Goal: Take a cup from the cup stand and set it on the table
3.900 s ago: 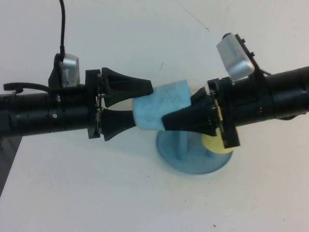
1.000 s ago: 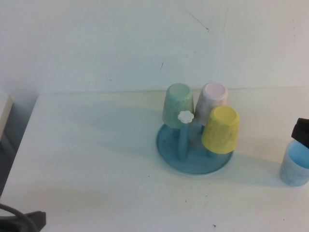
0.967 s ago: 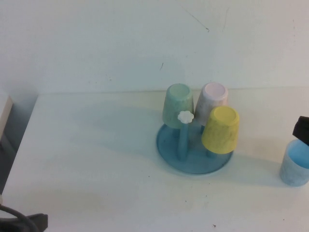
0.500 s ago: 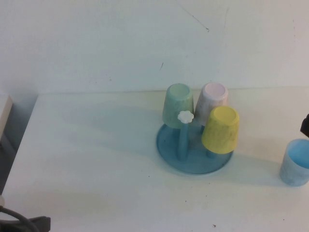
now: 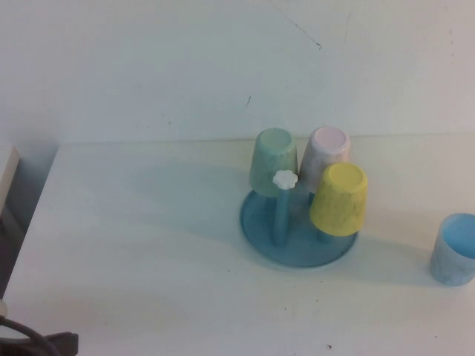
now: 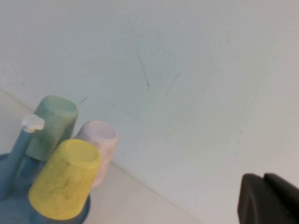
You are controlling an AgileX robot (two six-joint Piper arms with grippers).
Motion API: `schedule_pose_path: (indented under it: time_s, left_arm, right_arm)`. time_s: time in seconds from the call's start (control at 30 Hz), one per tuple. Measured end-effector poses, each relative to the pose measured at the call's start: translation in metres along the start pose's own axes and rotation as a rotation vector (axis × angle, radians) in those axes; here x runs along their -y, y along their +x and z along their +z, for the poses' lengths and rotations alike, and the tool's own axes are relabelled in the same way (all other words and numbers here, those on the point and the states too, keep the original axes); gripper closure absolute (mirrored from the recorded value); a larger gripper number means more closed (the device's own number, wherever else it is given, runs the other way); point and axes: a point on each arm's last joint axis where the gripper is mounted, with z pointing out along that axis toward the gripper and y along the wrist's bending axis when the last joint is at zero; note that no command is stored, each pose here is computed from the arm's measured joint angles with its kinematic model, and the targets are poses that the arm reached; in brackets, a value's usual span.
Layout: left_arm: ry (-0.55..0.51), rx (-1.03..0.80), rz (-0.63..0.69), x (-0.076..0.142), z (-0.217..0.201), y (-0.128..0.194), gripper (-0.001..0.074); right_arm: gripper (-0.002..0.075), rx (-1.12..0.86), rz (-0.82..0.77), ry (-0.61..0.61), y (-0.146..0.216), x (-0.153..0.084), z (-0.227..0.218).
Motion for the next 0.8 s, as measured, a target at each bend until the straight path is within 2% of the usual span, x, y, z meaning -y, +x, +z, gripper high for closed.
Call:
schedule_pose_path:
  time_s: [0.3,0.37,0.4,0.53,0.63,0.8]
  left_arm:
    - [0.0,0.0,0.0,0.0,0.0,0.0,0.0736]
    - [0.0,0.0,0.0,0.0,0.0,0.0,0.0736]
    - [0.0,0.0,0.0,0.0,0.0,0.0,0.0736]
    - [0.0,0.0,0.0,0.0,0.0,0.0,0.0736]
    - [0.0,0.0,0.0,0.0,0.0,0.0,0.0736]
    - [0.001,0.002,-0.001,0.0,0.0,0.0,0.0736]
  right_arm:
    - [0.0727,-0.039,-0.024,0.133,0.036,-0.006,-0.021]
    - [0.0727,-0.028,0.015,0.156,0.05,-0.012,-0.026]
    - [0.0727,-0.031,0.086,0.153,0.058,-0.016,-0.027]
    - [0.0727,-0.216,0.189,0.114,0.088,-0.033,-0.038]
    - [0.0727,-0.381,0.179,0.146,0.106,-0.037,-0.048]
    - [0.0727,-0.425,0.244,0.183,0.113,-0.039,-0.051]
